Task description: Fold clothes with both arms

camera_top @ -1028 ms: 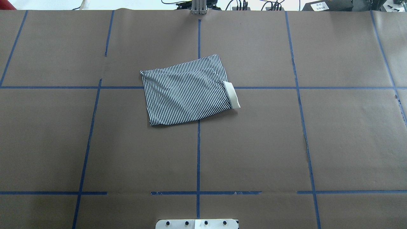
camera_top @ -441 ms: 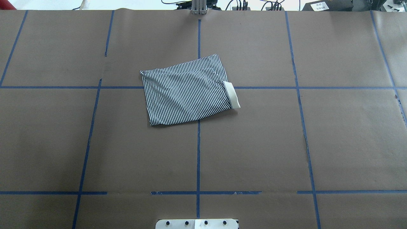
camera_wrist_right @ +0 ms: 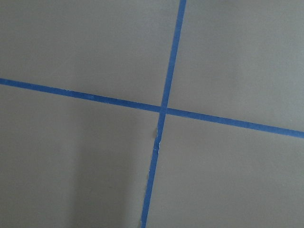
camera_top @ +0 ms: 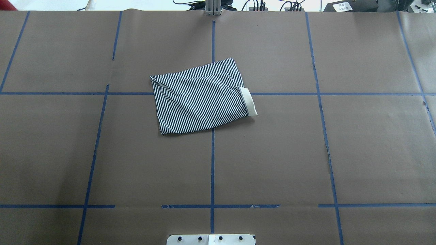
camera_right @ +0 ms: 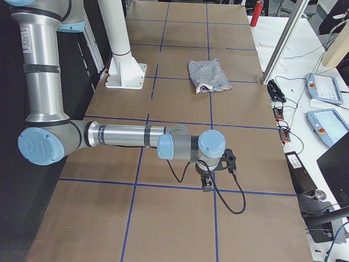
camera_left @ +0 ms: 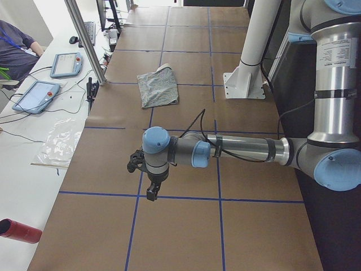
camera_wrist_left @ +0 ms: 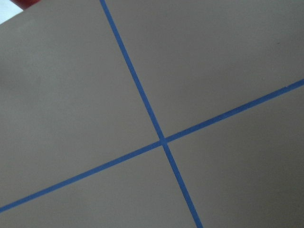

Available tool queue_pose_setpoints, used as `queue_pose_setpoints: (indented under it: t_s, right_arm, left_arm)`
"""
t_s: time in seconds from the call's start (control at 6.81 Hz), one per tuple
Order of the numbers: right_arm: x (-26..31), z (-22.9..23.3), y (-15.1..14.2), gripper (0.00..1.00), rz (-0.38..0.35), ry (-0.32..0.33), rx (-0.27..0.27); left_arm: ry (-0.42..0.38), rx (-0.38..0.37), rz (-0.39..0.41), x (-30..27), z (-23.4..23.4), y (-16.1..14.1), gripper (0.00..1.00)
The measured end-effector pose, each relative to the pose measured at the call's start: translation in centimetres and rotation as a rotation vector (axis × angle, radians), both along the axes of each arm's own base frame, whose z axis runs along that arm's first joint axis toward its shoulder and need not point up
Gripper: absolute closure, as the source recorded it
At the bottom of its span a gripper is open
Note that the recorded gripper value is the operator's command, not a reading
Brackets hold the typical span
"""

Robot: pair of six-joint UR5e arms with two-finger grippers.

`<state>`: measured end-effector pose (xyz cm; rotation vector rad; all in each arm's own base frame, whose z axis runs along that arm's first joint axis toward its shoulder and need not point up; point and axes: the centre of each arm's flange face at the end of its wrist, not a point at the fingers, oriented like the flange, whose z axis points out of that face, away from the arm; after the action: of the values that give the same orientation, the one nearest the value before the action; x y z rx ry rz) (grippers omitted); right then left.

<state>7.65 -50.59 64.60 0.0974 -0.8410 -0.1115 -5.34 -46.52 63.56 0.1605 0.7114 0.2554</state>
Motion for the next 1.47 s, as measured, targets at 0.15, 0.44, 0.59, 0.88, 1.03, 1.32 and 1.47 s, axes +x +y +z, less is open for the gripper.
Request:
queue_pose_setpoints:
  t_s: [0.15,0.44,0.59,0.88,1.03,1.32,1.47]
  right_arm:
    - [0.0,0.2,0.1,0.0,0.018,-0.007,-0.015]
    - [-0.3,0.4,0.1,0.0,0.021,-0.001,-0.023]
    - [-0.7,0.5,0.0,0.0,0.013,0.008,-0.025]
    - [-1.0,0.7,0.1,0.0,0.006,0.014,-0.027]
    - [-1.0,0.8,0.1,0.0,0.006,0.014,-0.028]
    - [-1.1,0.8,0.1,0.0,0.006,0.013,-0.029]
    - [-1.1,0.7,0.1,0.0,0.006,0.013,-0.029]
  left_arm:
    - [0.012,-0.015,0.0,0.0,0.2,0.4,0.0]
    - [0.017,-0.03,-0.001,0.0,0.5,0.6,0.0]
    - [0.017,-0.035,-0.002,0.0,0.6,0.7,0.0]
    - [0.02,-0.085,-0.049,0.1,0.9,0.6,0.0]
    - [0.024,-0.146,-0.116,0.1,0.9,0.6,0.0]
    - [0.028,-0.196,-0.172,0.2,1.0,0.5,0.0]
    - [0.029,-0.199,-0.175,0.2,1.0,0.5,0.0]
